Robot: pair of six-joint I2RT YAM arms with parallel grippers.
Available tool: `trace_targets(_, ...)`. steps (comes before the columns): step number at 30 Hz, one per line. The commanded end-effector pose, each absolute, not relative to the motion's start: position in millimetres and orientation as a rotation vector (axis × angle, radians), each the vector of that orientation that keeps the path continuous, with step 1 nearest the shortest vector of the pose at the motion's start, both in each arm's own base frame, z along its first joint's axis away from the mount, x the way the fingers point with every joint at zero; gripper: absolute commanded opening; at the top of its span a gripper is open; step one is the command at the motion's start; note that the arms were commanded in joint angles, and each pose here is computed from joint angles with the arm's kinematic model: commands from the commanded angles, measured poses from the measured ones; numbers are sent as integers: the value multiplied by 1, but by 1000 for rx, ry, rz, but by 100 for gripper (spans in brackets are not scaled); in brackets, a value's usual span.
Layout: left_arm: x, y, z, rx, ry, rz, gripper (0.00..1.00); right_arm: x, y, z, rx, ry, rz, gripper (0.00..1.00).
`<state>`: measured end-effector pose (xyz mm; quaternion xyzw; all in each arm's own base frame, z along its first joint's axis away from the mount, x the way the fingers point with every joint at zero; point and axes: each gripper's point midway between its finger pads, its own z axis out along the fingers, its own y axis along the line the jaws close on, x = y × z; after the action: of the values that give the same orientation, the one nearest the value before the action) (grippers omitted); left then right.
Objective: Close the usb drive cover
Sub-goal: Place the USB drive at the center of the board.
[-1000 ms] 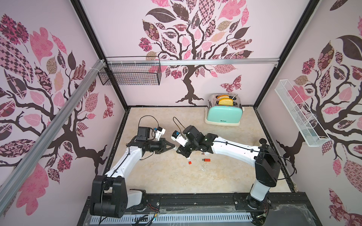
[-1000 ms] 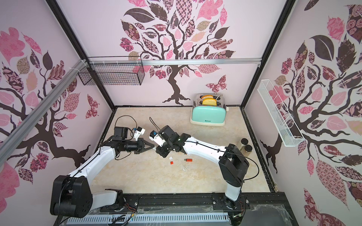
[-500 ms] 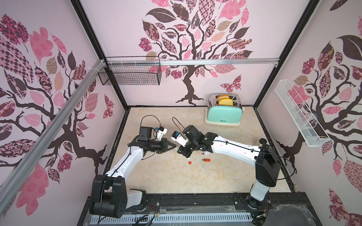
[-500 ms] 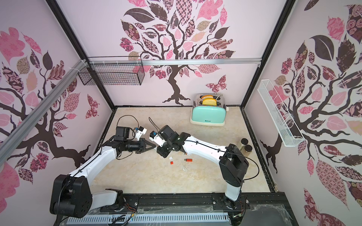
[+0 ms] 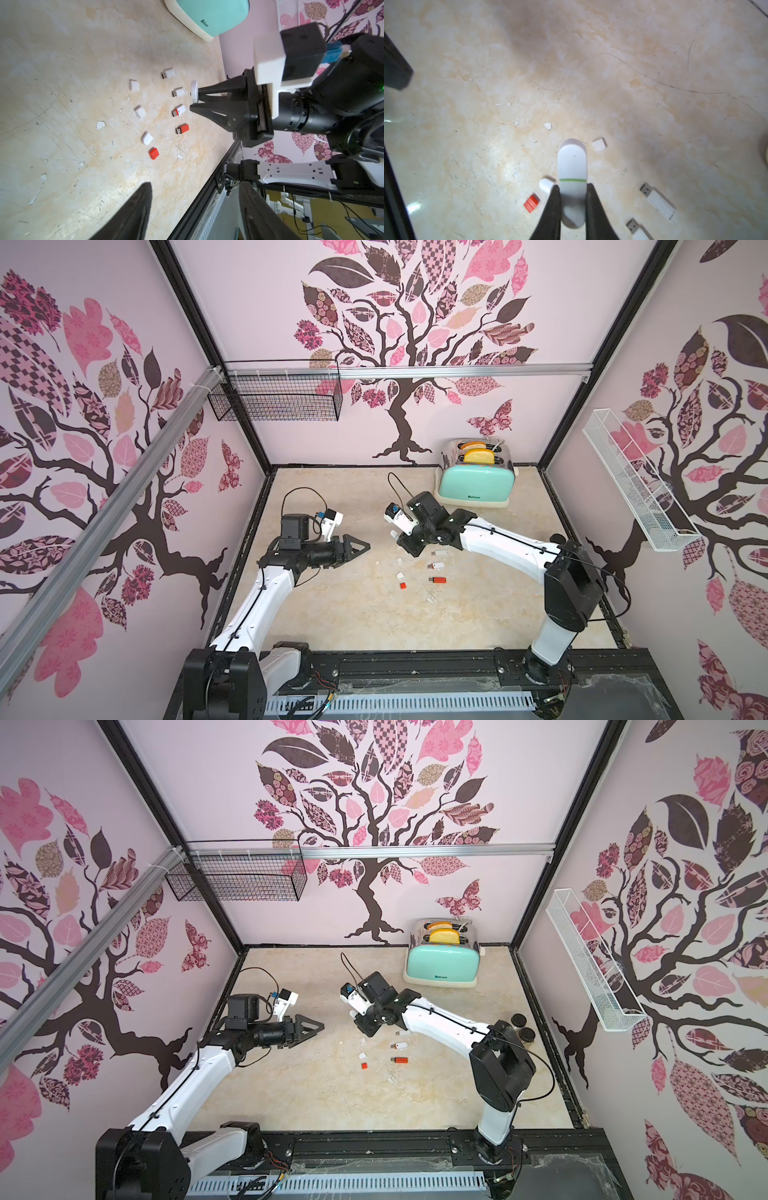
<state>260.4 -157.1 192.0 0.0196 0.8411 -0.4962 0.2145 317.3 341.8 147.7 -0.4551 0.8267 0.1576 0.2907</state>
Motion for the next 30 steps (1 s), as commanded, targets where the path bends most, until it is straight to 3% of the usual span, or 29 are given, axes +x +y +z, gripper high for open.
trace_targets(1,259,-153,194,81,2289,-1343,77,325,334,159,-1304,2077,360,0)
trace_targets(9,265,-137,195,86,2269,-1223,83,382,303,155,-1266,2143,148,0)
trace_targets(18,275,-122,191,34,2278,-1142,94,425,291,114,-1485,2128,-162,0)
trace_targets(30,273,-121,193,50,2273,-1125,94,453,311,79,-1846,1912,-248,0)
